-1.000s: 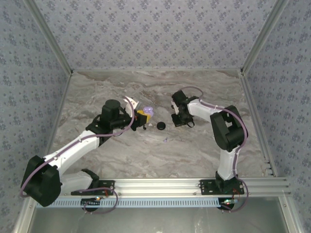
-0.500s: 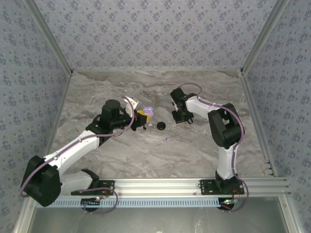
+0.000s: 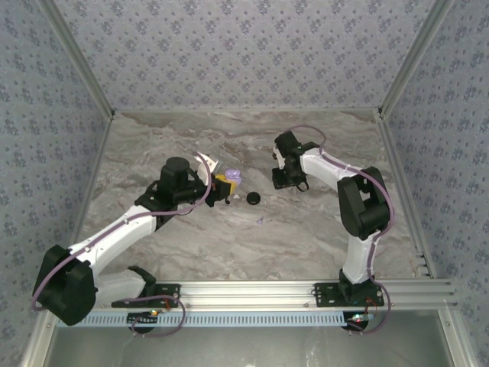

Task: Insert the wireless bluetooth earbuds into the charging case

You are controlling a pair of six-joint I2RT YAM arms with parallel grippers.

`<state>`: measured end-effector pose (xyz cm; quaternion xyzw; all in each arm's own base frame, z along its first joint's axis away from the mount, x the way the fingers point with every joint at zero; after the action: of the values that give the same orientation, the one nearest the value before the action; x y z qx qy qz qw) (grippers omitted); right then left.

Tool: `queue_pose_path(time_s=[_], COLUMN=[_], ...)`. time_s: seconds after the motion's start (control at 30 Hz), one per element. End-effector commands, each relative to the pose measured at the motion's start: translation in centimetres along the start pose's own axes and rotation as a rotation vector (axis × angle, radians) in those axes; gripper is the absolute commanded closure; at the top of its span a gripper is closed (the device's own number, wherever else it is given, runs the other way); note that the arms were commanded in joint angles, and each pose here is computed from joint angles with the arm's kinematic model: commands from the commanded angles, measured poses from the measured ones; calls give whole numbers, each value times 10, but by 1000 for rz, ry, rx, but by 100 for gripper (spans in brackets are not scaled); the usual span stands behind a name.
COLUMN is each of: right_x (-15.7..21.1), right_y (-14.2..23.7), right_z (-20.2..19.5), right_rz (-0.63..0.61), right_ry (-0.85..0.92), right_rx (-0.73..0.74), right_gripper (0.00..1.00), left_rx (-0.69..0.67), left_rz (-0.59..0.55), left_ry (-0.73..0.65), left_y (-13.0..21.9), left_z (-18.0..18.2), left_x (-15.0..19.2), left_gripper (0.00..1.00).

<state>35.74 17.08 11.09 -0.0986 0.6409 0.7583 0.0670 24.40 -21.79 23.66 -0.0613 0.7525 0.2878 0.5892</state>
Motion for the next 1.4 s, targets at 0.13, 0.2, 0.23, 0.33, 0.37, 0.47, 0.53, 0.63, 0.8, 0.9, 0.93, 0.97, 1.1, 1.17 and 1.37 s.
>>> queue_pose_path(time_s=[0.13, 0.2, 0.23, 0.33, 0.37, 0.47, 0.53, 0.63, 0.8, 0.9, 0.93, 0.97, 1.1, 1.17, 1.37], right_x=[-3, -4, -4, -6, -6, -8, -9, -9, -10, -11, -11, -10, -10, -10, -9], right_y=[-7, -10, -12, -16, -17, -18, -20, -22, -25, -26, -27, -28, -32, -34, -39], right_z=[2, 2, 2, 2, 1, -1, -1, 0, -2, -2, -2, -1, 0, 1, 2], right_rz=[60, 69, 74, 87, 89, 88, 90, 101, 106, 109, 111, 114, 122, 126, 134], right_ry=[-100, -117, -123, -130, -134, -136, -134, -131, -129, -126, -125, -123, -118, -117, -108], right_rx=[-24, -19, -16, -9, 0, 23, 29, 34, 59, 67, 68, 68, 74, 80, 107], right_gripper=[59, 58, 58, 58, 58, 58, 58, 60, 61, 61, 62, 61, 63, 63, 64], left_rx=[7, 8, 8, 9, 10, 10, 9, 9, 7, 7, 9, 9, 7, 6, 4], left_rz=[-40, -38, -39, -39, -39, -38, -37, -36, -37, -38, -36, -37, -36, -35, -33], left_ry=[-29, -28, -29, -29, -29, -28, -28, -26, -26, -27, -25, -24, -24, -24, -24], left_y=[5, 5, 5, 5, 5, 5, 4, 4, 5, 5, 5, 5, 5, 5, 6], left_z=[-4, -4, -4, -4, -5, -4, -4, -4, -4, -4, -4, -4, -4, -4, -4], left_x=[-16, -15, -15, -15, -15, -14, -14, -13, -14, -14, -13, -14, -13, -13, -12], left_gripper=[83, 83, 83, 82, 83, 83, 83, 83, 83, 83, 83, 83, 82, 82, 83])
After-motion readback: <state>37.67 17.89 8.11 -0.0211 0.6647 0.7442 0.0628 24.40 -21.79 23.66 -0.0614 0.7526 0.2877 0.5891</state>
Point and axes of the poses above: each hand's point on the last joint's axis, 136 mm out from that joint toward the fingers, its own y axis back along the fingers, its own z axis along the line the jaws close on, x = y × z, the point moved 6 cm from there along y, back along the fingers, and after that the axes turned 13 degrees about -y, right-handed, at the moved point
